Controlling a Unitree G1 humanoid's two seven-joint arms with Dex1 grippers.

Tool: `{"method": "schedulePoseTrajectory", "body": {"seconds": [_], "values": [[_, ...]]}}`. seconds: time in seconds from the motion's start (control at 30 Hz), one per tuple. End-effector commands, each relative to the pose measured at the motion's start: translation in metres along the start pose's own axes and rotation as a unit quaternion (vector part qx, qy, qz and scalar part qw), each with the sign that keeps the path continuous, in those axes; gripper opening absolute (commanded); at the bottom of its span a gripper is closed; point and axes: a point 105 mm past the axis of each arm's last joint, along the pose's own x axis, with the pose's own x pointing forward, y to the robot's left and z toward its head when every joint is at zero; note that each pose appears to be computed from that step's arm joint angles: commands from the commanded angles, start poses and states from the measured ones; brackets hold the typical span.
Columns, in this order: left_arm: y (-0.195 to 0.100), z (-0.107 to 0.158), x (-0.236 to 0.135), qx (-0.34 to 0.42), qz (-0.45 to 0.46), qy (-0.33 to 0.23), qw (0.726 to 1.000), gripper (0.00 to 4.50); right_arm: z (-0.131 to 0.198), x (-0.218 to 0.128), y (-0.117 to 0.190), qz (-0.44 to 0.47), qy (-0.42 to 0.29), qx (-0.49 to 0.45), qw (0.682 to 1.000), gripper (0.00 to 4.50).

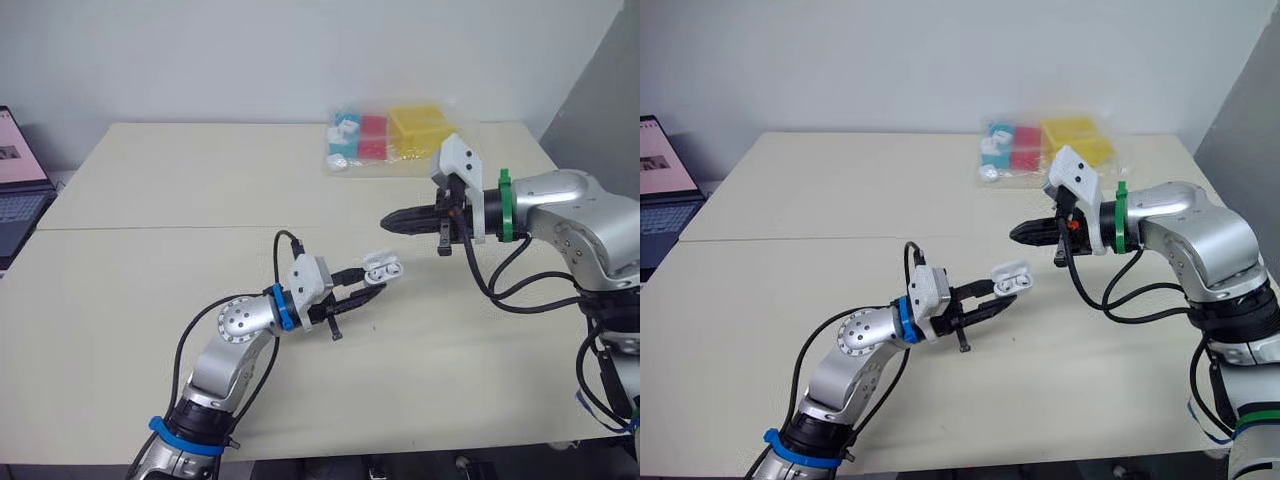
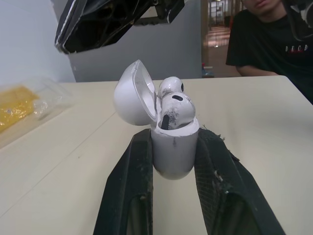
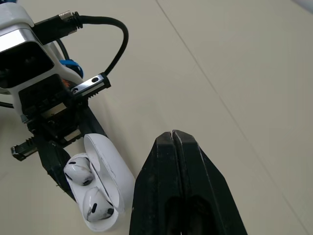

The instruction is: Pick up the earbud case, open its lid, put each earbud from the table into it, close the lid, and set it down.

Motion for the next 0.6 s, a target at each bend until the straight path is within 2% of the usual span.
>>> {"method": "schedulePoseTrajectory", "body": {"seconds": [0.03,0.6], "values": [[0.000,0.009,0.002,0.018,-0.003,-0.016,1.000,0.79,0.005,0.000,0.009,0.032,0.004,-0.009,0.999,0.00],[0.008,0.014,0.004,0.018,0.012,-0.021,1.000,0.79,-0.022,-0.006,0.035,0.082,0.048,0.037,0.995,0.00]]}}
